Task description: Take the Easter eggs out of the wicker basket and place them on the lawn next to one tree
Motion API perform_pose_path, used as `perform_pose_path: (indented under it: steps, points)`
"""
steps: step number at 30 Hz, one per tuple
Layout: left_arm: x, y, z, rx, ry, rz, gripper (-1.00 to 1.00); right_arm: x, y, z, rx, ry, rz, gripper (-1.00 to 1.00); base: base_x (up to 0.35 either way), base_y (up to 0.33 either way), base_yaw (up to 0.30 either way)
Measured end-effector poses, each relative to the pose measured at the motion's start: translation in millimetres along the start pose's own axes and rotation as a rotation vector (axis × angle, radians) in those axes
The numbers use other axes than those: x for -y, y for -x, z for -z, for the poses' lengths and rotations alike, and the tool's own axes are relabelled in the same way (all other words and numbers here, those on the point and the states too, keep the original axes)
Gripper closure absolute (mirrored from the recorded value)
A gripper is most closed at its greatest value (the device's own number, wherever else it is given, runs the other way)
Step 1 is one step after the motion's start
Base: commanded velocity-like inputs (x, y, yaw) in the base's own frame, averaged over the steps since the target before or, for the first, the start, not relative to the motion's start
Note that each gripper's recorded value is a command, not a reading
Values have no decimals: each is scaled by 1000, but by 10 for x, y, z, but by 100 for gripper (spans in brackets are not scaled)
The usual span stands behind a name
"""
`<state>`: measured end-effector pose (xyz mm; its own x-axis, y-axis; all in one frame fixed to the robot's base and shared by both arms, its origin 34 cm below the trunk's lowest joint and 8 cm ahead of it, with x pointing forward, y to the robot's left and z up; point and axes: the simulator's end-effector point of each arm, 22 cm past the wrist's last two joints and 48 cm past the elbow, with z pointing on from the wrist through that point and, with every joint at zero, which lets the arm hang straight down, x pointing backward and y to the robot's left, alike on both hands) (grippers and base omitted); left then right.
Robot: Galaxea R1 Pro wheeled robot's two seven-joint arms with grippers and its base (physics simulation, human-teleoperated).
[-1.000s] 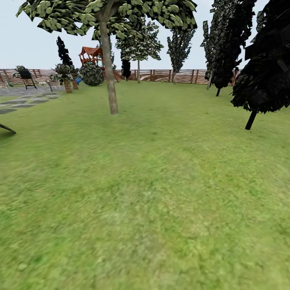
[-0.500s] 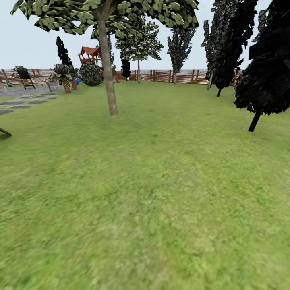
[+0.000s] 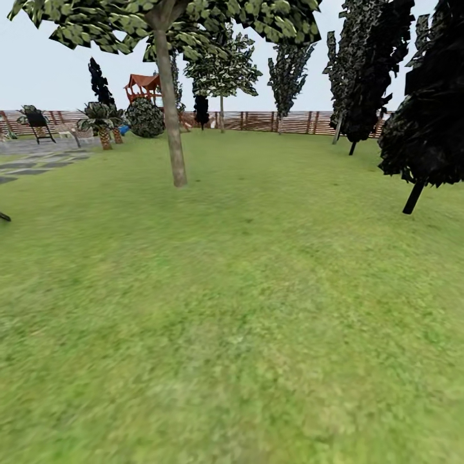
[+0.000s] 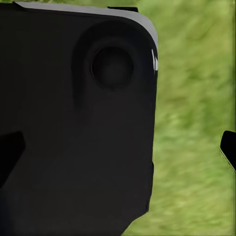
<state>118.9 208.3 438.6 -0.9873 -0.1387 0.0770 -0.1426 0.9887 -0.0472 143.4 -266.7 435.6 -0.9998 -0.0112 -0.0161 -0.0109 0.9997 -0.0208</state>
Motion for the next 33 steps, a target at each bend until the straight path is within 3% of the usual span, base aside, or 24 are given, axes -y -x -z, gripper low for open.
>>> perform_pose_path:
  steps: [33]
  points:
    - [0, 2, 0, 1, 0, 0, -100, 17, -26, 2, -7, -4, -10, -100, 339, 0, 0]
